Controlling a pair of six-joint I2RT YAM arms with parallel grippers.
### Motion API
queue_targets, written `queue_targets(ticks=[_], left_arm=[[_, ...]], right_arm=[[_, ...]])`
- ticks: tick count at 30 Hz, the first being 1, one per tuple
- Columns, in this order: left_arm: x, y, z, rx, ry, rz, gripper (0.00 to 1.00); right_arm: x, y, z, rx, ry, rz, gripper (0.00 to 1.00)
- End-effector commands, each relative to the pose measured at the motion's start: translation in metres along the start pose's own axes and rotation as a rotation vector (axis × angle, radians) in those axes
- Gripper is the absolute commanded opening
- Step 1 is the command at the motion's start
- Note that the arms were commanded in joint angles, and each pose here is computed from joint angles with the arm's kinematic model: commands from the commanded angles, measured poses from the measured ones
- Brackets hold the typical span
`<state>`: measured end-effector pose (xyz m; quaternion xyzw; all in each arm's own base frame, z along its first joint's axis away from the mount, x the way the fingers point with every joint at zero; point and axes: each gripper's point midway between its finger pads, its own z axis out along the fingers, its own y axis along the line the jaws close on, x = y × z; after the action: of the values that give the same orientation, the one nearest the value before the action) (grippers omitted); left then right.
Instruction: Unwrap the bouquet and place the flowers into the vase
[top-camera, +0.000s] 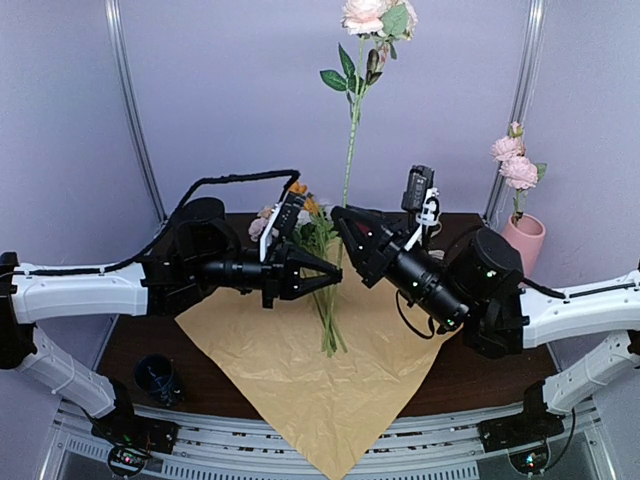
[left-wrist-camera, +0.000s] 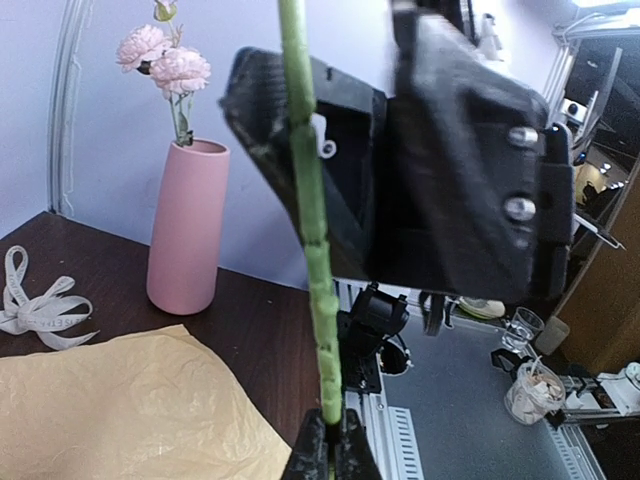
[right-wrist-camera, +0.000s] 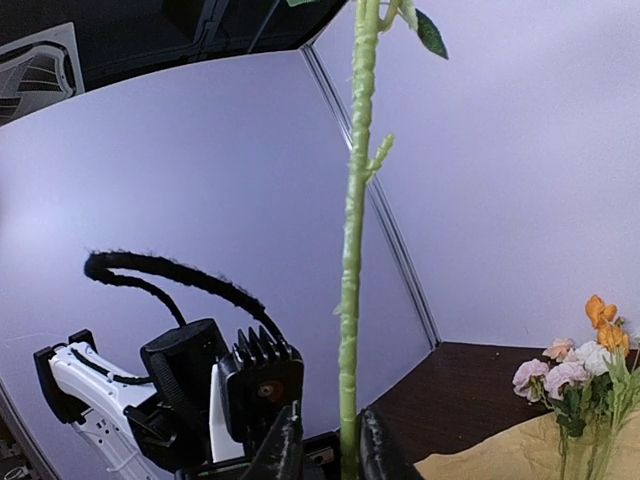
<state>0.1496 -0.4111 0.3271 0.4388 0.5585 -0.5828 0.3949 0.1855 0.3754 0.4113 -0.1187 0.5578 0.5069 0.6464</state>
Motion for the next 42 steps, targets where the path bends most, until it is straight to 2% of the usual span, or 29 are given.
queue_targets(ticks=[1, 5, 9, 13, 18, 22, 35, 42], left_arm=[[-0.022, 0.001, -0.011, -0.082, -0.083, 0.086, 0.0], [-0.019, 0.008, -0.019, -0.149, -0.077, 0.137, 0.0], [-0.005, 0.018, -0.022, -0.203, -0.021, 0.16, 0.0], [0.009, 0.023, -0.024, -0.225, 0.026, 0.169, 0.0], [0.016, 0.022, -0.028, -0.229, 0.037, 0.171, 0.0], [0.021, 0.022, -0.03, -0.233, 0.046, 0.168, 0.0], [0.033, 0.022, -0.03, -0.234, 0.069, 0.161, 0.0], [0.037, 0.023, -0.028, -0.226, 0.077, 0.151, 0.0]], right_arm=[[-0.008, 0.007, 0.002, 0.022, 0.099, -0.031, 0.43], [-0.02, 0.005, -0.006, 0.048, 0.145, -0.046, 0.59], [-0.034, 0.002, -0.009, 0.062, 0.202, -0.055, 0.75], [-0.052, 0.004, -0.004, 0.036, 0.233, -0.05, 0.79], [-0.074, -0.006, 0.006, 0.037, 0.24, -0.041, 0.76], [-0.083, -0.027, 0.014, 0.084, 0.236, -0.013, 0.7], [-0.084, -0.024, 0.03, 0.024, 0.225, 0.037, 0.52], [-0.084, -0.026, 0.033, 0.016, 0.217, 0.057, 0.45]])
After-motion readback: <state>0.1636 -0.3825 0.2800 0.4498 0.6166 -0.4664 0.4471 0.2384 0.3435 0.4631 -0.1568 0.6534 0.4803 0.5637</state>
